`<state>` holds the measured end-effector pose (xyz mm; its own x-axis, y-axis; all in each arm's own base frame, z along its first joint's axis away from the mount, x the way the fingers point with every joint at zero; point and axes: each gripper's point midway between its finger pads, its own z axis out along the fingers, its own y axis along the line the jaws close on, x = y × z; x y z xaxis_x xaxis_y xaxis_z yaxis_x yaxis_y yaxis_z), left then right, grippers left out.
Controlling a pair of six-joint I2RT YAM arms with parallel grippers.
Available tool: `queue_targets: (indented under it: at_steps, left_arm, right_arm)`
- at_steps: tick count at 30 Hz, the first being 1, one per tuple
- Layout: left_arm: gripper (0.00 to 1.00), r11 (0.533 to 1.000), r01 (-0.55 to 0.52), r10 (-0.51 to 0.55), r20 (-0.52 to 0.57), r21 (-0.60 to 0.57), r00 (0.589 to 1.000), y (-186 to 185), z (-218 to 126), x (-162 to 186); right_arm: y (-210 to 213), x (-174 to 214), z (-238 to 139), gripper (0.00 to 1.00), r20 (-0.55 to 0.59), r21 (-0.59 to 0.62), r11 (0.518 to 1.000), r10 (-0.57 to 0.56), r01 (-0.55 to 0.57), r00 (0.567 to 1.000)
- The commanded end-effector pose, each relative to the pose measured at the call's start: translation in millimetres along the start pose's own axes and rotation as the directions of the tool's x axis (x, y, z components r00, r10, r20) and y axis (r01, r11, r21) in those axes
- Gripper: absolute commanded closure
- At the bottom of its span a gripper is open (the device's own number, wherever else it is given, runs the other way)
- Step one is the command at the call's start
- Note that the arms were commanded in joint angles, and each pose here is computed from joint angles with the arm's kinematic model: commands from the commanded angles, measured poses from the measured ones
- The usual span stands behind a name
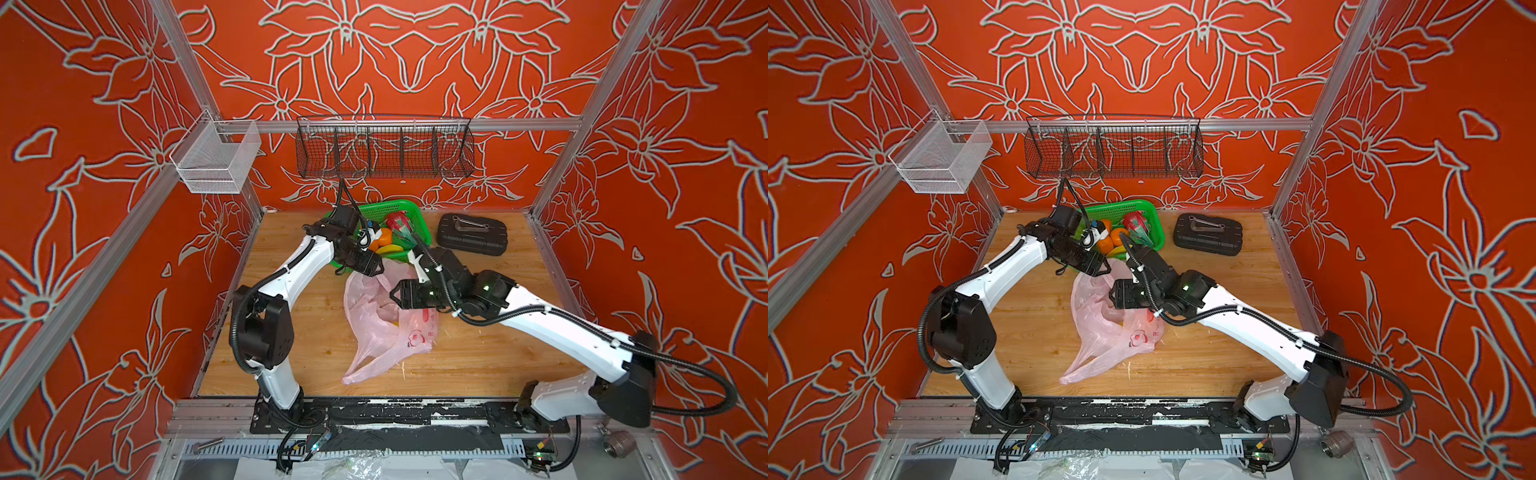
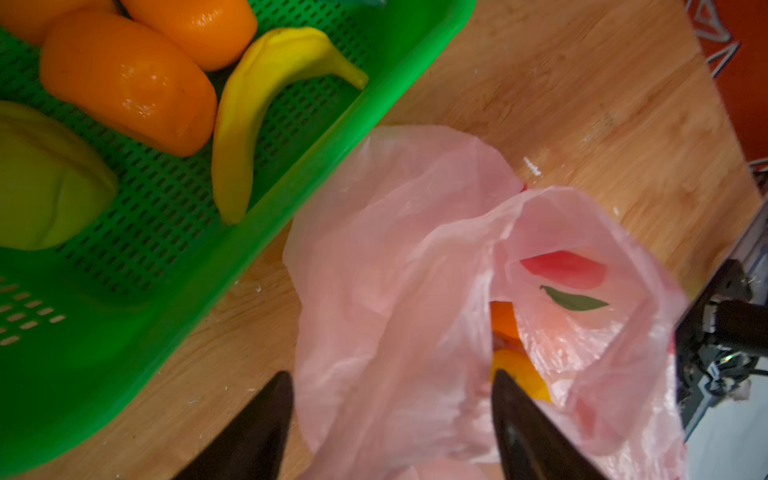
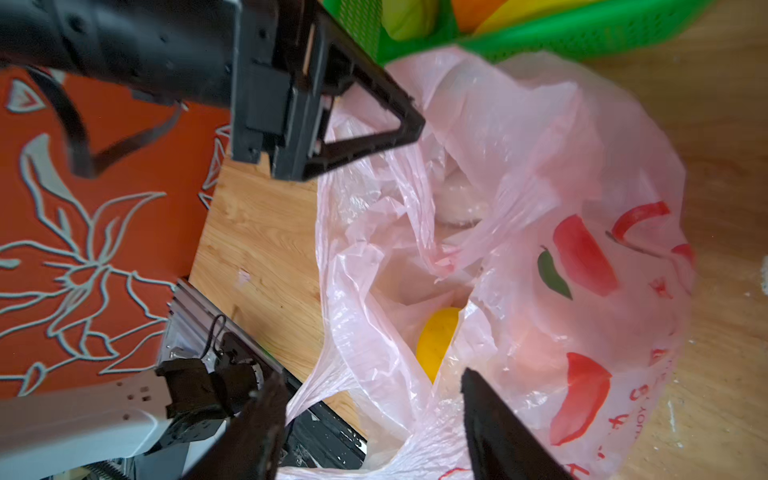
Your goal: Untie the knot of the plastic bag and take out the fruit
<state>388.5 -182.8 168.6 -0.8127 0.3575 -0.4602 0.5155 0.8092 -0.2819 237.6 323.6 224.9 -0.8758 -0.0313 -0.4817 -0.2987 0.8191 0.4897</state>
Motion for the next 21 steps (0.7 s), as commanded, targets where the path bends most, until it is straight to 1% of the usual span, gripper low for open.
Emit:
queue_targets:
  at_steps: [1, 4, 6, 9, 12, 14, 16, 18, 20, 21]
  left_arm:
    - [0.41, 0.998, 0.007, -0.008, -0.014, -0.061, 1.0, 9, -4, -4]
    - [0.54, 0.997, 0.029, -0.031, -0.027, -0.069, 0.999, 11, -4, -4]
    - [0.6, 0.998, 0.039, -0.04, -0.026, -0.058, 0.999, 9, -5, -4]
    - [0.66, 0.998, 0.058, -0.059, -0.014, -0.026, 0.998, 2, -8, -6]
    - [0.68, 0.997, 0.079, -0.079, 0.001, -0.004, 0.997, -3, -10, -6]
    - [0.69, 0.996, 0.087, -0.087, 0.005, 0.007, 0.996, -6, -11, -4]
    - [0.69, 0.996, 0.091, -0.091, 0.008, 0.012, 0.996, -7, -12, -2]
    - [0.69, 0.995, 0.093, -0.093, 0.007, 0.026, 0.996, -10, -12, 0]
    - [0.69, 0.995, 0.097, -0.098, 0.004, 0.036, 0.995, -12, -12, 2]
    - [0.7, 0.994, 0.099, -0.099, 0.002, 0.044, 0.995, -13, -12, 4]
  right_arm:
    - [6, 8, 10, 0.41, -0.061, 0.023, 0.998, -0.059, 0.061, 0.996]
    - [-8, 26, 27, 0.43, -0.166, 0.112, 0.989, -0.08, 0.1, 0.983]
    - [-25, 36, 35, 0.45, -0.215, 0.188, 0.977, -0.063, 0.105, 0.975]
    - [-55, 49, 35, 0.5, -0.251, 0.319, 0.942, -0.021, 0.103, 0.968]
    - [-79, 66, 32, 0.52, -0.265, 0.394, 0.916, 0.028, 0.081, 0.964]
    - [-90, 80, 33, 0.53, -0.286, 0.412, 0.909, 0.061, 0.065, 0.956]
    - [-107, 97, 31, 0.55, -0.305, 0.463, 0.885, 0.108, 0.049, 0.946]
    - [-123, 106, 27, 0.56, -0.292, 0.521, 0.853, 0.147, 0.028, 0.945]
    - [-138, 110, 19, 0.56, -0.256, 0.576, 0.817, 0.18, 0.001, 0.95]
    - [-141, 111, 18, 0.57, -0.239, 0.585, 0.811, 0.19, -0.015, 0.952]
